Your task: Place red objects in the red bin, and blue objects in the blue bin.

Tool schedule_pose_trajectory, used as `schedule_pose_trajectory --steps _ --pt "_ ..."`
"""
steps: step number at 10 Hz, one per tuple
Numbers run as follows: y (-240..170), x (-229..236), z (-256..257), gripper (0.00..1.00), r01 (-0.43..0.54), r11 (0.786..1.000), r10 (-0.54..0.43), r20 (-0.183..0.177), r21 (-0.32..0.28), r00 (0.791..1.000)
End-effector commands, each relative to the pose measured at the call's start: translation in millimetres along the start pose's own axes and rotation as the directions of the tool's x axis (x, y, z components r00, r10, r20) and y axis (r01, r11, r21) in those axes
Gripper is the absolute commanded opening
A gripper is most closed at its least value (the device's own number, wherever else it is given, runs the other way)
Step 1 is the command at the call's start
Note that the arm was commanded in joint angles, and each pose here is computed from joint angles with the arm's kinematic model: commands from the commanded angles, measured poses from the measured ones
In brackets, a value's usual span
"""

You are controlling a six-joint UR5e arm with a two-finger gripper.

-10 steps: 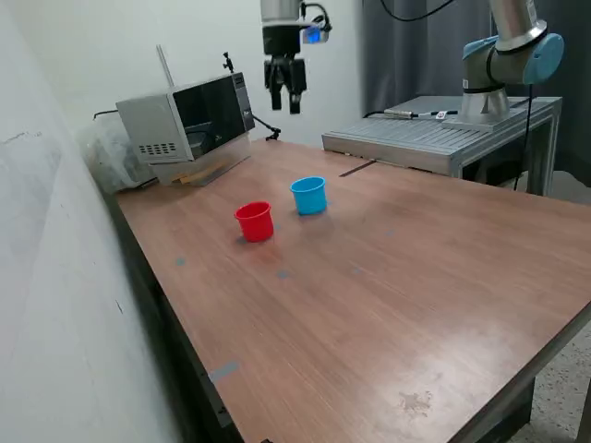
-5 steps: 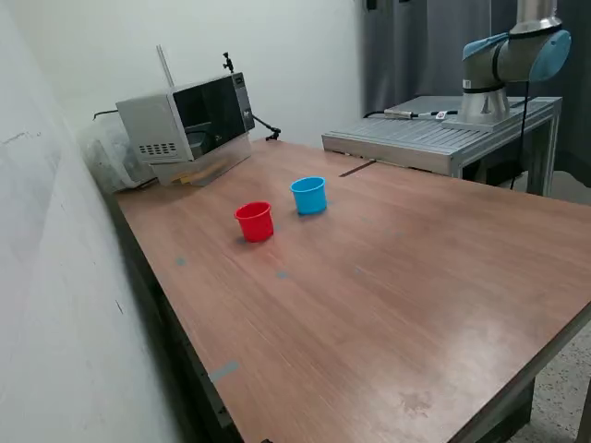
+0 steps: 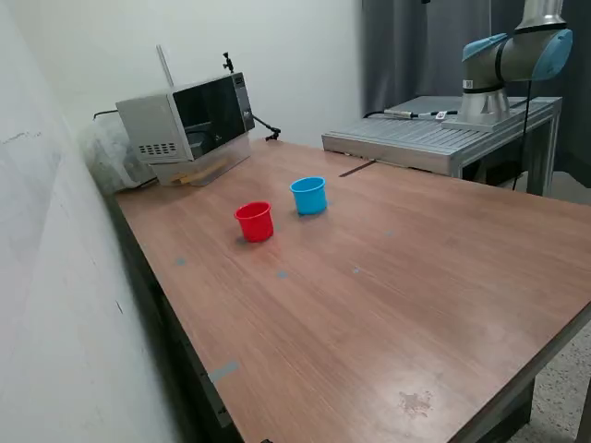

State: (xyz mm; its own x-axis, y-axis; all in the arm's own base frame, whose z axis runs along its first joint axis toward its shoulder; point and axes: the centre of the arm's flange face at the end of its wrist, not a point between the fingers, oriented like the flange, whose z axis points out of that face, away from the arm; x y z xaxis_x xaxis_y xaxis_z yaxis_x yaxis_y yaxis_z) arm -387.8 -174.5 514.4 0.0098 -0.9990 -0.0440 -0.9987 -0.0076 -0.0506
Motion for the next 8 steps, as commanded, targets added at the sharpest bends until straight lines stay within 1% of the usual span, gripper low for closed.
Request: schedule_pose_trajectory --steps 1,3,6,8 --pt "-49.2 16.4 33.0 1.00 0.061 0.960 -0.073 0.032 0.275 0.997" --pt "-53.4 18.1 35.0 1.00 0.066 0.954 -0.078 0.029 0.291 0.997" --pt "-52.6 17.9 34.8 1.00 0.070 0.955 -0.083 0.031 0.289 0.996" --pt "-46.9 6.9 35.1 1.00 0.042 0.955 -0.053 0.030 0.292 0.998"
